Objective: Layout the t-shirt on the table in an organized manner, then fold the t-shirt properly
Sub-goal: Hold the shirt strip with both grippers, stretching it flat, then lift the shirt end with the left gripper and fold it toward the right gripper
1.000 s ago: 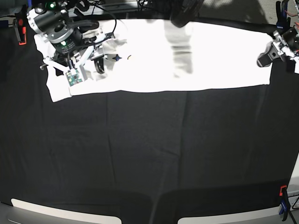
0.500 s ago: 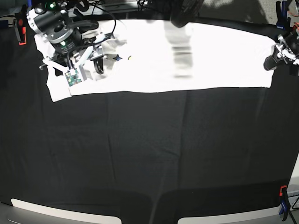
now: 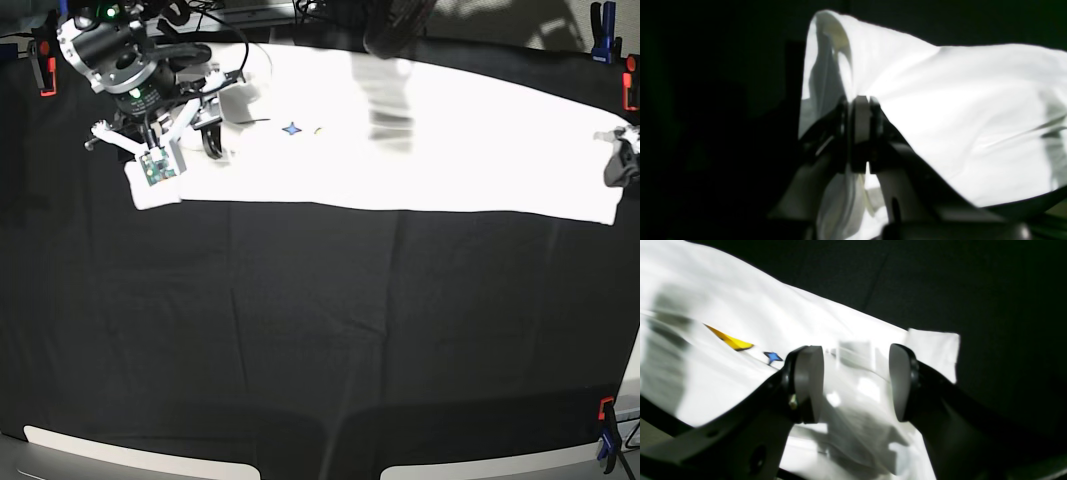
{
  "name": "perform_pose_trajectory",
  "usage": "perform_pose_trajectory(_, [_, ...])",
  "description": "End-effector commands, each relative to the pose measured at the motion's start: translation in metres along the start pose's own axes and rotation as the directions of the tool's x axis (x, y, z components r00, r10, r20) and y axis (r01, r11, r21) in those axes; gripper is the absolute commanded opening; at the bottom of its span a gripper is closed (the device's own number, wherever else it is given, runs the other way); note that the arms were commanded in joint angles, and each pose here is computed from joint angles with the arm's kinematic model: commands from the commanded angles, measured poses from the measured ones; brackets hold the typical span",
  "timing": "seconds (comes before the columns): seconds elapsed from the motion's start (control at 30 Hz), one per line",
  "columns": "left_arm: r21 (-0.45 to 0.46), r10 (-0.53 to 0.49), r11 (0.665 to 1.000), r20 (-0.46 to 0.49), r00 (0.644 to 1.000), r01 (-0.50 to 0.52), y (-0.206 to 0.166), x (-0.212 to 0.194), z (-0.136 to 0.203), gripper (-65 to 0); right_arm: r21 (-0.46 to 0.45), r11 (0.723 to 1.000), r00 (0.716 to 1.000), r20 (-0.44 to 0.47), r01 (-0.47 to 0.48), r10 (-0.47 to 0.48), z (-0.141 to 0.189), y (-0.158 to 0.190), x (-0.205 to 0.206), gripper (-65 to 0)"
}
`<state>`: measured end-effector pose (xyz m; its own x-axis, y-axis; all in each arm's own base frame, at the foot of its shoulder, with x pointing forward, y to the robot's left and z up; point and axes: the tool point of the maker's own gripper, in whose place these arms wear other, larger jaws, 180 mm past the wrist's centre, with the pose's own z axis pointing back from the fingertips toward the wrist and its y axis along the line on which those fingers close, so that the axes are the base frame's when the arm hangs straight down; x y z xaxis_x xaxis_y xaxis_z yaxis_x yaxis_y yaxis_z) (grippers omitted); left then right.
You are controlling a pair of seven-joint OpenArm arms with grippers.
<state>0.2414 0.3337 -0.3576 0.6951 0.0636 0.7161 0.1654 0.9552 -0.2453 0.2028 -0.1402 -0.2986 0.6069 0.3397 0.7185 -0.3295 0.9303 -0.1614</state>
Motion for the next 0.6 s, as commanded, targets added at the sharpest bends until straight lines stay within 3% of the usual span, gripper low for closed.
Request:
perform_pose_trajectory(0.0, [0.017, -0.048, 0.999, 0.034, 0.998, 0.047, 0.006, 0.019, 0.008, -65.0, -0.008, 1.000, 0.999, 0.041, -0.009, 0.010, 0.003, -0.002, 0.010, -34.7])
perform_pose_trajectory(0.13, [-0.032, -0.027, 0.999, 0.014, 1.000, 0.028, -0.006, 0.018, 0.008, -65.0, -0.009, 1.000, 0.999, 0.042, -0.009, 0.010, 0.003, -0.002, 0.010, -34.7])
perform_pose_trajectory(0.23, [-0.107, -0.020, 0.994, 0.064, 0.998, 0.027, -0.034, 0.029, 0.005, -65.0, -0.022, 1.000, 0.997, 0.073, -0.014, 0.016, 0.001, -0.007, 0.022, -34.7])
perform_pose_trajectory(0.43, [-0.180, -0.120, 0.975, 0.073, 0.990, 0.131, -0.091, 0.035, 0.003, -65.0, -0.056, 0.998, 0.981, 0.191, -0.021, 0.031, -0.003, -0.021, 0.064, -34.7])
perform_pose_trajectory(0.57, [-0.214, -0.124, 0.968, 0.051, 0.991, 0.132, -0.115, 0.026, -0.001, -65.0, -0.089, 0.996, 0.960, 0.274, -0.027, 0.051, -0.003, -0.032, 0.095, -34.7])
